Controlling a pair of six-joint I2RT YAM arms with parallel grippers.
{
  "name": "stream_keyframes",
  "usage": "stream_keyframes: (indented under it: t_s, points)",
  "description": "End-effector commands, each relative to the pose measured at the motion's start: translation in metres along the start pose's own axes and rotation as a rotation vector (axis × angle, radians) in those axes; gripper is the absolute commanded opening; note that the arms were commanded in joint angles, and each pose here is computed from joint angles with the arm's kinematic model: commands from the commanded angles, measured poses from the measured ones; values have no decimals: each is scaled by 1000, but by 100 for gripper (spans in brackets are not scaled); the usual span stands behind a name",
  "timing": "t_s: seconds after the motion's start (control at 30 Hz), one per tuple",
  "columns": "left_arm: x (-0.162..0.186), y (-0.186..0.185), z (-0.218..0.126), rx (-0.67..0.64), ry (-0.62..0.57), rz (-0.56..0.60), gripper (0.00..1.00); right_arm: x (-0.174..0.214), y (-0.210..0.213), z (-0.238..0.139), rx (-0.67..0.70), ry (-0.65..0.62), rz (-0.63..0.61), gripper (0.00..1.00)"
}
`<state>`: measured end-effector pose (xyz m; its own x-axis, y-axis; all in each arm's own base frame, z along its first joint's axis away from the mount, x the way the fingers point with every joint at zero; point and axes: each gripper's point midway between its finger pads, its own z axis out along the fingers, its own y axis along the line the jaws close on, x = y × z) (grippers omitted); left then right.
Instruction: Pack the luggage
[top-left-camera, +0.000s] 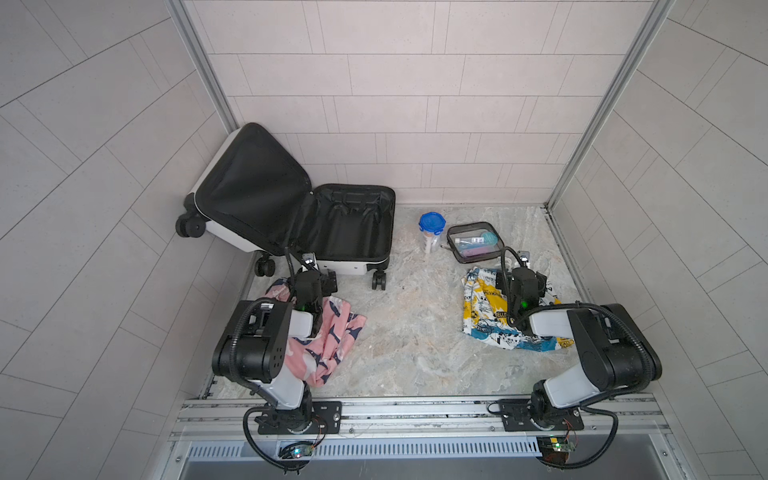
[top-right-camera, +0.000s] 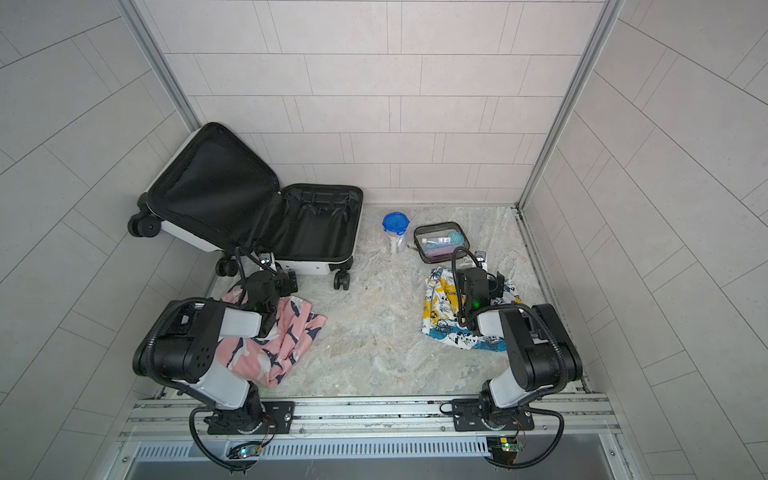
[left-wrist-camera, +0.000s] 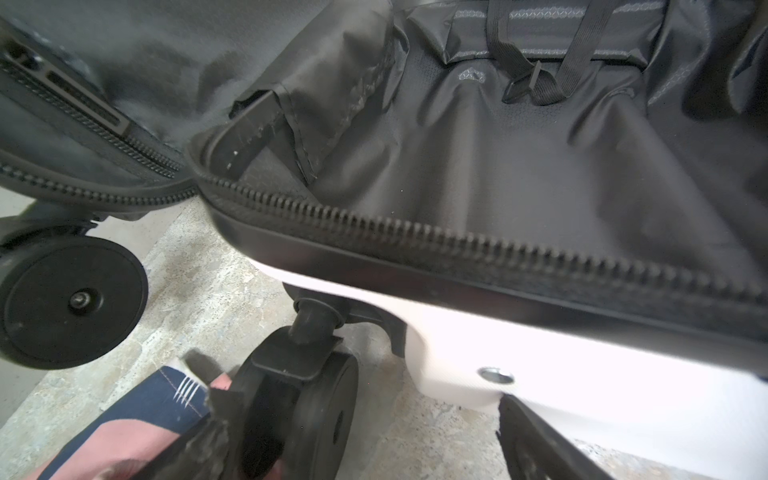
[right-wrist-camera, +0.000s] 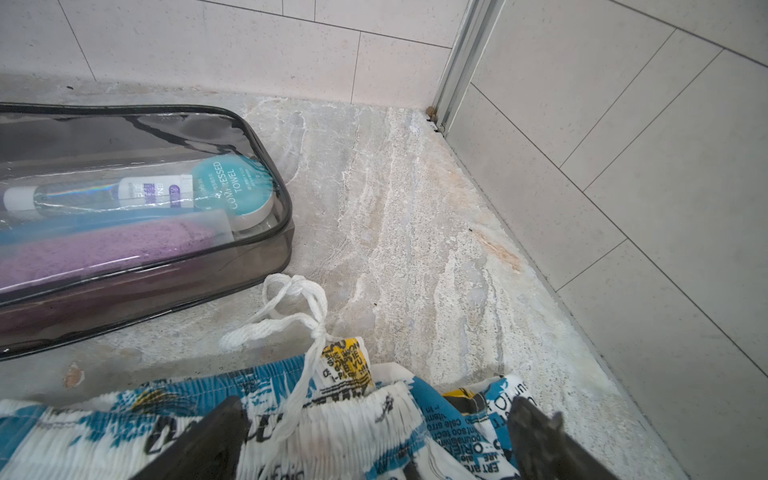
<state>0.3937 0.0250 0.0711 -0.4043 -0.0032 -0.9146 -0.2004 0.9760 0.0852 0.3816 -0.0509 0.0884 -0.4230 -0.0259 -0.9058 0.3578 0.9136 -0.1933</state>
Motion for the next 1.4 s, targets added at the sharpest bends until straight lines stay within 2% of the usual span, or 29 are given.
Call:
stream_keyframes:
  t_s: [0.0,0.17,0.23,0.4,0.53,0.67,0.8,0.87,0.97,1.1,1.17,1.23,1.37]
  points:
    - [-17,1,-2,4,-58,-3,100,-5,-3,-4,14,-20,17,100]
    - [-29,9,-14,-29,-93,-23,100,-13,-12,-8,30,-22,41,100]
    - [-38,15,-23,-56,-99,-27,100,-17,-25,-13,88,-6,70,100]
    - [-74,30,-47,-127,-142,-72,100,-43,-37,-30,98,-13,93,100]
    - [-110,42,-75,-149,-193,-223,100,-67,-45,-51,80,-1,145,100]
    - [-138,44,-110,-97,-145,-389,100,-86,-68,-82,127,11,282,100]
    - [-163,54,-151,-56,-214,-593,100,-88,-91,-120,147,35,403,100]
    - [-169,63,-175,-41,-261,-703,100,-89,-87,-131,87,36,452,100]
    - [-185,47,-198,111,-291,-705,100,-87,-59,-143,-98,104,451,93]
    - [-189,18,-211,285,-227,-680,100,-59,-13,-145,-304,308,454,83]
    - [-177,17,-209,264,-143,-701,100,-39,7,-146,-357,430,447,80]
    - [-156,17,-204,212,-16,-733,100,-22,25,-148,-384,526,386,80]
    - [-118,0,-199,198,210,-655,100,4,62,-153,-394,608,226,86]
